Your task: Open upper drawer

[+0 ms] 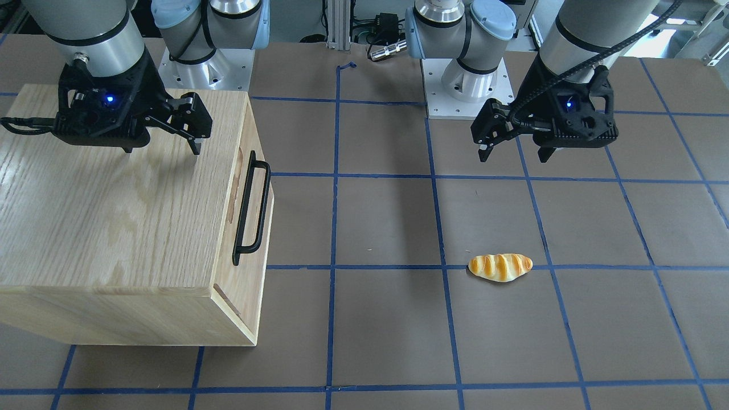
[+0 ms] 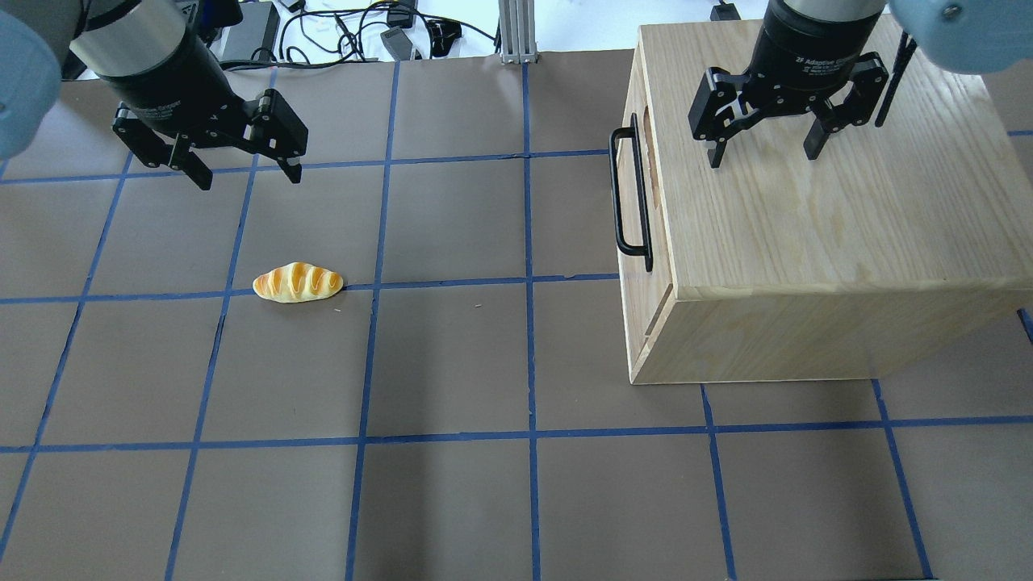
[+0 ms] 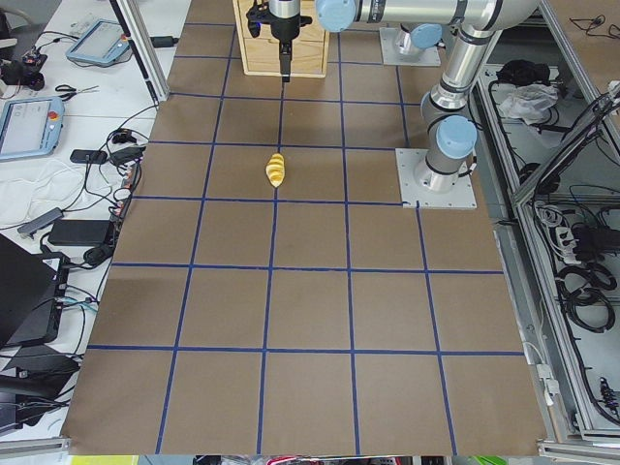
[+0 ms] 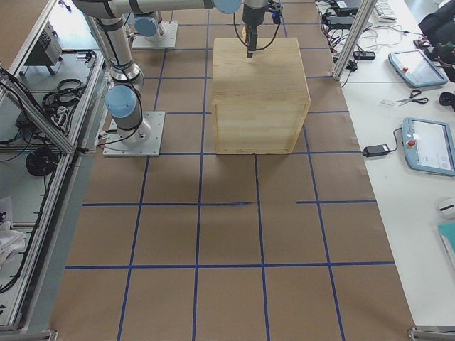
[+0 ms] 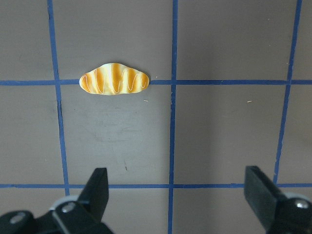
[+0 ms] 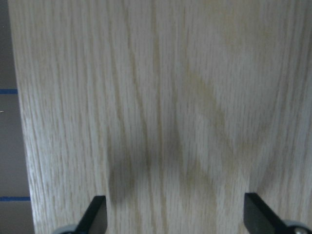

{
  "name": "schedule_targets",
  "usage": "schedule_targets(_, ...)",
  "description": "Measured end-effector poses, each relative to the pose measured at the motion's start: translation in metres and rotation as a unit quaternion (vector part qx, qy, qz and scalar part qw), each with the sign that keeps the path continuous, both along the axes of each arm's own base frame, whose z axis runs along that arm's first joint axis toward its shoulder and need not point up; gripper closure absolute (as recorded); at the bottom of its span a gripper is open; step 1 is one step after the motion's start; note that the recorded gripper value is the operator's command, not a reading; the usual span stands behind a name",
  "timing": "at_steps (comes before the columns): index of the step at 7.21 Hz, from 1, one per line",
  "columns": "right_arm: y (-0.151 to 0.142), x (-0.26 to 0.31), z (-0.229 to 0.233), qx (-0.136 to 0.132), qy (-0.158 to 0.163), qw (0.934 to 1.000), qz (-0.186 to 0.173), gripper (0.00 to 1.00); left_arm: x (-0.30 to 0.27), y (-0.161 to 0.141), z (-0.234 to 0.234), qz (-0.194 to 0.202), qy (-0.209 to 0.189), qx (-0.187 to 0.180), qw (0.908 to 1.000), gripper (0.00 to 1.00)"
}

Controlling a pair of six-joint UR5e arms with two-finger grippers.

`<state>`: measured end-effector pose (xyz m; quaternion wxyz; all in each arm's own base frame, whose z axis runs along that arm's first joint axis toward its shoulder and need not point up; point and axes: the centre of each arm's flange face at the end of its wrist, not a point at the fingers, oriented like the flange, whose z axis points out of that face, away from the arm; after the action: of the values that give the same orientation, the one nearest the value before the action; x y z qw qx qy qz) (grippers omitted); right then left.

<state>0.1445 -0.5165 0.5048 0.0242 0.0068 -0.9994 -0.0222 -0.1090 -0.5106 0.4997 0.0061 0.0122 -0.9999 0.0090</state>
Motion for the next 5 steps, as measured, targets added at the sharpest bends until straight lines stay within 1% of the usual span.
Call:
schedule_targets(1, 0.0, 0.0, 0.0, 0.0, 0.0, 1.0, 0.0, 0.0, 0.0, -0.004, -0.002, 0.0, 0.0, -0.001, 1.0, 0.0)
schedule_targets(3, 0.0, 0.0, 0.0, 0.0, 0.0, 1.0, 0.0, 0.0, -0.003, -0.013, -0.005, -0.003, 0.001, -0.016, 0.9999, 0.0)
schedule_targets(4, 0.0, 0.0, 0.0, 0.0, 0.0, 1.0, 0.0, 0.0, -0.008, -0.017, -0.005, -0.005, 0.018, -0.021, 0.9996, 0.0)
schedule_targets(5, 0.0, 0.0, 0.0, 0.0, 0.0, 1.0, 0.0, 0.0, -0.014, -0.022, -0.008, -0.008, 0.047, -0.027, 0.9985, 0.0)
